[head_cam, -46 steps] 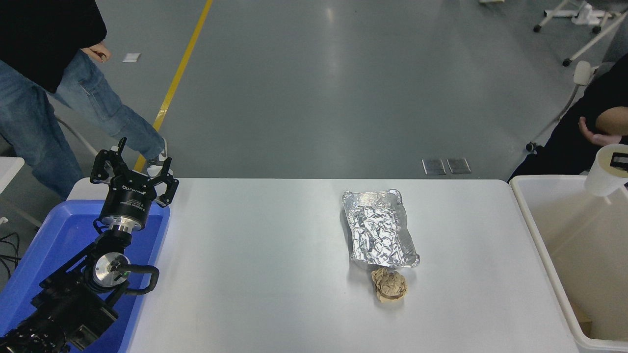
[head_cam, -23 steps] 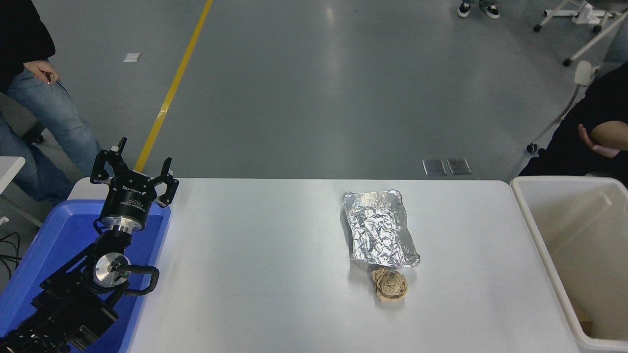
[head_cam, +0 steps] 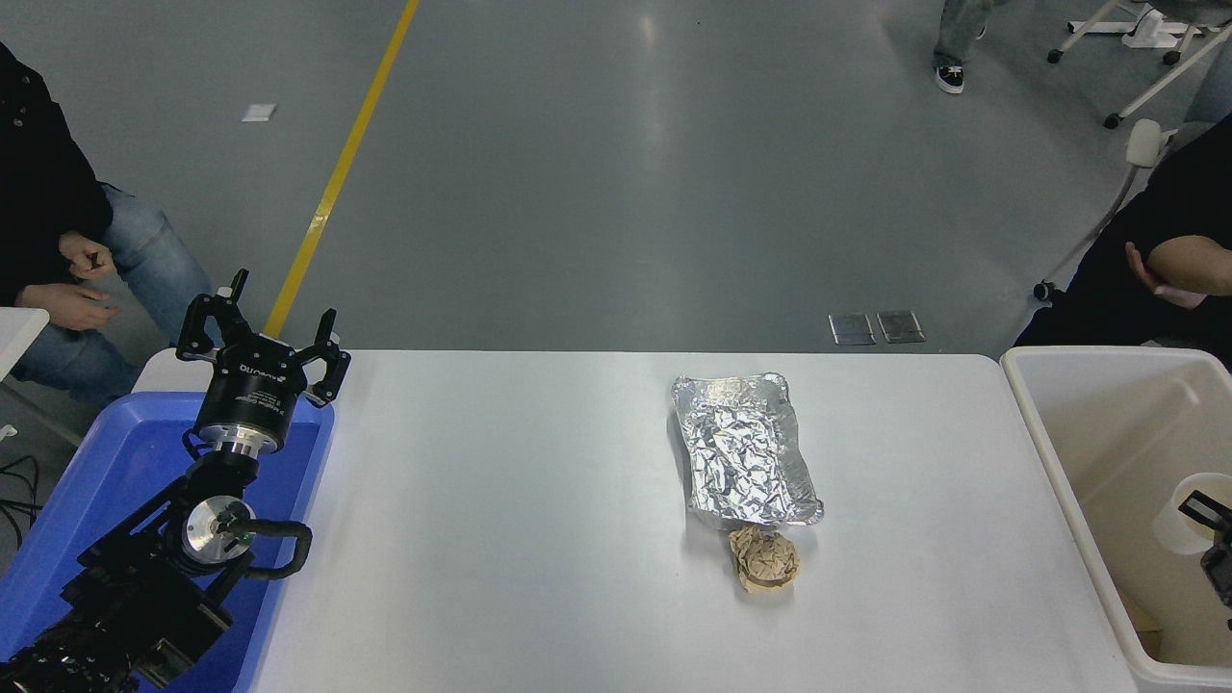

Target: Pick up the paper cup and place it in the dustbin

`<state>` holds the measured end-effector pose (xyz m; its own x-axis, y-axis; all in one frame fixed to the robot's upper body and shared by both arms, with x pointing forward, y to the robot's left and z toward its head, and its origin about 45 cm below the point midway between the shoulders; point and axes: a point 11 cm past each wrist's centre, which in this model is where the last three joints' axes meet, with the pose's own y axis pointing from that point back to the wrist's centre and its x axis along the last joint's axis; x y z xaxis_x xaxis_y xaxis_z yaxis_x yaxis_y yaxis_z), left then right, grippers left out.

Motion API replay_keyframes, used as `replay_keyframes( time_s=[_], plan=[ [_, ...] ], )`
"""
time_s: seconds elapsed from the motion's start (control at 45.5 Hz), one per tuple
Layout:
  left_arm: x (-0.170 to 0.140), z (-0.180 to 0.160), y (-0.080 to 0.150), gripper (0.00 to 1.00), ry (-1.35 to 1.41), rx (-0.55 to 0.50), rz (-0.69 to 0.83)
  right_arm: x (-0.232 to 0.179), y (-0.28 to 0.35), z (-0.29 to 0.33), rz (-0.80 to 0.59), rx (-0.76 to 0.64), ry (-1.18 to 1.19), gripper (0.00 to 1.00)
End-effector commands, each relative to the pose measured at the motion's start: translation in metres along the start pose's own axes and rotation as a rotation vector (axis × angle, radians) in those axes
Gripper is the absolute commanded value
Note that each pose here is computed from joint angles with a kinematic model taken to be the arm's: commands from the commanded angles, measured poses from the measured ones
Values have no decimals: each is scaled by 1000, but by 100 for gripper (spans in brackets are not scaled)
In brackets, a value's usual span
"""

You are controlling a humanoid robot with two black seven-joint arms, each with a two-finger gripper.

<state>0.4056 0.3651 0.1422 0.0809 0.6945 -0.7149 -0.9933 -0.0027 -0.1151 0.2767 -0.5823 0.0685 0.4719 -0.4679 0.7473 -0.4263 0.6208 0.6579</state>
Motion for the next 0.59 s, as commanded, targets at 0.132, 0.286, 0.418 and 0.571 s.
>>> replay_keyframes(
  time_s=[0.132,0.286,0.418,0.571],
  plan=[
    [0,0,0,98,0,-1,1,-11,2,-19,54,32,-28,100],
    [0,0,0,98,0,-1,-1,-12,3,-27,39,45,-29,100],
    [0,0,0,98,0,-1,-1,6,6,-42,58,72,-33,100],
    [0,0,0,98,0,0,-1,57,16,-70,120,119,-6,100]
  ],
)
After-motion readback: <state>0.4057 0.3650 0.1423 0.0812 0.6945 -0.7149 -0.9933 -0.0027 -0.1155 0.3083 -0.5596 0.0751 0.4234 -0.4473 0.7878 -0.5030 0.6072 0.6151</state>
